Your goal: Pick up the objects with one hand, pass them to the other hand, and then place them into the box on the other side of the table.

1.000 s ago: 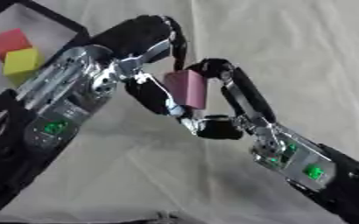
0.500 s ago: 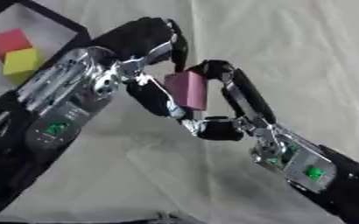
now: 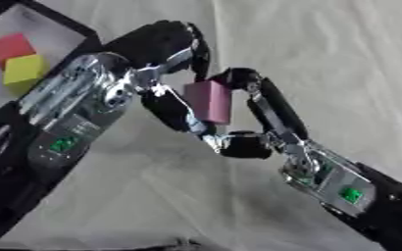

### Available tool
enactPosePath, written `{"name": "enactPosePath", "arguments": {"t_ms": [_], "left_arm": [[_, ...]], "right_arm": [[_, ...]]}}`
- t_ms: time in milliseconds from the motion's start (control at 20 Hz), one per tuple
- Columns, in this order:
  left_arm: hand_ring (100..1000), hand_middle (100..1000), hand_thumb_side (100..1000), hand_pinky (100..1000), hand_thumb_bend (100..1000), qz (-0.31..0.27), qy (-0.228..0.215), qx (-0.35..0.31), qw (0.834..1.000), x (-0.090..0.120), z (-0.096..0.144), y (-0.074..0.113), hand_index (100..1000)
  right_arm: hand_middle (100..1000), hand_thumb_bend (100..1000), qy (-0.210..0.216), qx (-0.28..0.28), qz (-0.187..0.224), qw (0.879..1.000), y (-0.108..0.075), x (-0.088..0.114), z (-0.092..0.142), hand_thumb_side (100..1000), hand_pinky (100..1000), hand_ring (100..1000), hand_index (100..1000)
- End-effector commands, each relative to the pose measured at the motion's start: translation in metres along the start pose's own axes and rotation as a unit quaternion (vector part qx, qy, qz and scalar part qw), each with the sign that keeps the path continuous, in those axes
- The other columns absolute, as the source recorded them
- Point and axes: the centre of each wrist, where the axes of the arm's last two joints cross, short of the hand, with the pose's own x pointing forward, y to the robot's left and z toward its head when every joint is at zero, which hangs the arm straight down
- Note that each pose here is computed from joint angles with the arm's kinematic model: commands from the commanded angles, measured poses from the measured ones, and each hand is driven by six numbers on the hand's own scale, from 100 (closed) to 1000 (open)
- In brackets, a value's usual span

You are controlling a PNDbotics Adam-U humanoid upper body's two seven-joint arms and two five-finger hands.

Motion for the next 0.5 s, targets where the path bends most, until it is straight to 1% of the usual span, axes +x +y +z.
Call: {"name": "enactPosePath", "arguments": {"t_ms": [50,100,200,400,450,500], "left_arm": [[607,543,100,749,476,-0.022,0.027,-0.01,0.999,-0.0137,0.0033,0.0029,542],[607,538,100,749,463,-0.023,0.027,-0.012,0.999,-0.0133,0.0036,0.0035,537],[602,525,100,747,401,-0.022,0.027,-0.015,0.999,-0.0131,0.0042,0.0043,502],[598,517,100,746,375,-0.018,0.03,-0.014,0.999,-0.013,0.0044,0.0043,465],[597,516,100,747,382,-0.017,0.03,-0.014,0.999,-0.013,0.0043,0.0041,458],[597,516,100,747,384,-0.016,0.031,-0.015,0.999,-0.013,0.0043,0.0039,458]], "right_arm": [[531,194,-0.029,-0.004,-0.007,1.0,-0.003,0.0124,-0.0022,100,718,690,509],[532,200,-0.029,-0.003,-0.007,1.0,-0.0029,0.0123,-0.002,100,718,690,510],[534,249,-0.028,-0.003,-0.007,1.0,-0.0029,0.0122,-0.0018,100,716,693,515],[539,334,-0.028,-0.002,-0.005,1.0,-0.0027,0.012,-0.0014,100,720,697,521],[542,376,-0.028,-0.002,-0.005,1.0,-0.0026,0.012,-0.0013,100,720,700,525],[542,379,-0.029,-0.001,-0.003,1.0,-0.0026,0.0119,-0.0013,100,720,701,525]]}}
